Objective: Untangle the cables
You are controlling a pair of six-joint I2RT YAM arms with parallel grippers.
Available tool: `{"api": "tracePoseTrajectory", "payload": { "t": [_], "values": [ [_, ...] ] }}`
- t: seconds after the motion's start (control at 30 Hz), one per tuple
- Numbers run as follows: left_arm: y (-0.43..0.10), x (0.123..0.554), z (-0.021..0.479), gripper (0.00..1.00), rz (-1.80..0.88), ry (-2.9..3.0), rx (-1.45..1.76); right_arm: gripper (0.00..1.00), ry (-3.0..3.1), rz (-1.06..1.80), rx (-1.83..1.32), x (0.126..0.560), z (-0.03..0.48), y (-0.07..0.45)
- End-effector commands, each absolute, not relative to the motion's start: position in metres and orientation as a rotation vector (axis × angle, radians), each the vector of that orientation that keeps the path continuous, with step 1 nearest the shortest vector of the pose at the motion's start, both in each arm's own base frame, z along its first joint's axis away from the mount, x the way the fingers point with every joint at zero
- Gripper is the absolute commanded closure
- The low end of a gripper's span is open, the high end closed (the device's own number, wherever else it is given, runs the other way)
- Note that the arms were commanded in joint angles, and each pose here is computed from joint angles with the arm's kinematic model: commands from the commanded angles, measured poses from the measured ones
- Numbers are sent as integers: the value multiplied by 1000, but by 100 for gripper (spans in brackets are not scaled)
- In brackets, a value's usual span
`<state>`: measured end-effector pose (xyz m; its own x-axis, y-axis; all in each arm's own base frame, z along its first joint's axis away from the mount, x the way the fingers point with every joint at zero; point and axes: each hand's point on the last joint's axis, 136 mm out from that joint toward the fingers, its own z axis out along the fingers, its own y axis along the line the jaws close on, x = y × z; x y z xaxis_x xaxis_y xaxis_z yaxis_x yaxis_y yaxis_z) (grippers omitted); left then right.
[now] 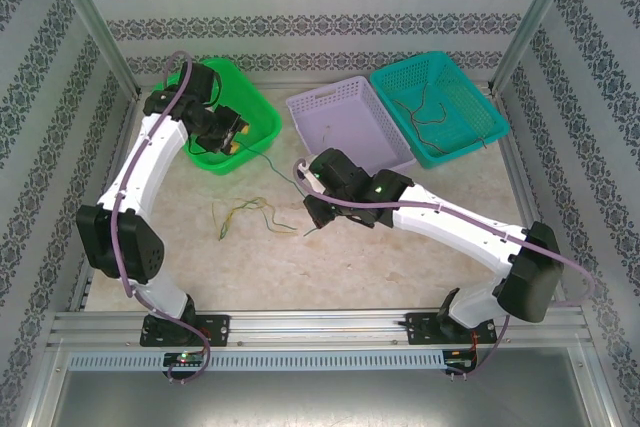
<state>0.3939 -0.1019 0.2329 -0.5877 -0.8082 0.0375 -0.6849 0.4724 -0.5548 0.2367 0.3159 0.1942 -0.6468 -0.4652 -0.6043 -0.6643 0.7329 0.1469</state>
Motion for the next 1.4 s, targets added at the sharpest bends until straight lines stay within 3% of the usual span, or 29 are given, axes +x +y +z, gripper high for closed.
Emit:
{"api": "tracePoseTrajectory", "payload": {
  "t": [0.0, 0.17, 0.5, 0.73, 0.93, 1.2, 1.37],
  "values": [
    [-105, 393, 245, 52, -855, 2431, -1312, 100, 2387, 468, -800, 246, 204, 316],
    [-101, 385, 238, 44, -796, 2431, -1362, 100, 2384, 455, -798, 248, 204, 316],
    [-71, 375, 227, 46, -540, 2480, -1328, 100, 2355, 388, -802, 248, 209, 301],
    [-74, 373, 224, 47, -558, 2482, -1365, 100, 2326, 306, -823, 250, 213, 294],
    [-77, 354, 241, 33, -650, 2323, -1540, 100, 2226, 49, -742, 272, 226, 277],
    [-111, 338, 223, 28, -859, 2187, -1825, 100, 1977, -127, -643, 296, 251, 283],
    [-98, 339, 221, 19, -803, 2103, -1890, 100, 1868, -166, -666, 295, 258, 295]
  ]
}}
